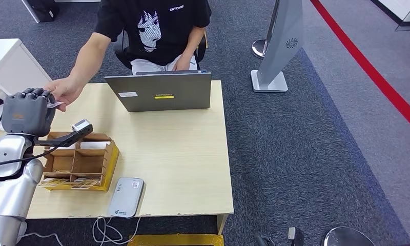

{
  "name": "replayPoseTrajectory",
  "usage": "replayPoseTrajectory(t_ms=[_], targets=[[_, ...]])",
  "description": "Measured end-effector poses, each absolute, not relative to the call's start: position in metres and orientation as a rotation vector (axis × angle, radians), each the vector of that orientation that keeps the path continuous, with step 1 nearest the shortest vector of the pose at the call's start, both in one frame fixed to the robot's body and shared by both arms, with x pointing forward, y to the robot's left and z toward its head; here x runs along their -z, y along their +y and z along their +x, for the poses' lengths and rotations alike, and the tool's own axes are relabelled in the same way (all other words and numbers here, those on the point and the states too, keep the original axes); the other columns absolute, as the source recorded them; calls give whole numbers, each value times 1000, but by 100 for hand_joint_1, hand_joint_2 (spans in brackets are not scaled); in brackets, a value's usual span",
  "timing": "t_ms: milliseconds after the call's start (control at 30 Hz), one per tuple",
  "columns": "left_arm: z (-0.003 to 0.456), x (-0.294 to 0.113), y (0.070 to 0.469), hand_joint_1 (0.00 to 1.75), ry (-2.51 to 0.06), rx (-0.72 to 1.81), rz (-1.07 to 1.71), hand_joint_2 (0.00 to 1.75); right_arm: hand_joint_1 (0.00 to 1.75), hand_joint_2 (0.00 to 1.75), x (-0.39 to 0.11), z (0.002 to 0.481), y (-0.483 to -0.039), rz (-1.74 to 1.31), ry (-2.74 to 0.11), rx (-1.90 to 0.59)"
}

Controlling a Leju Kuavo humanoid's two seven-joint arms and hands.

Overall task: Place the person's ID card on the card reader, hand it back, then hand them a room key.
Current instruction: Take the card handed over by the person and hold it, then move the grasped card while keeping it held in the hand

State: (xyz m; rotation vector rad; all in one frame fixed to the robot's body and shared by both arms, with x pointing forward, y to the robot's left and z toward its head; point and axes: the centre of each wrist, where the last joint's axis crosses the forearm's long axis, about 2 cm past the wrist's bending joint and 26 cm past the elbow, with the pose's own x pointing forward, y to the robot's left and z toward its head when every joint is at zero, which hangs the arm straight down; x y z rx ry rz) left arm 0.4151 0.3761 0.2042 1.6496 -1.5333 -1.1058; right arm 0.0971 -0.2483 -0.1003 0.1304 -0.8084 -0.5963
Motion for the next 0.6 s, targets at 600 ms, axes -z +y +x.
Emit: replayPoseTrajectory(t_ms=[600], targets=[[413,-206,376,175,-1588,1041,1621,175,0,175,101,95,-249,116,-804,613]])
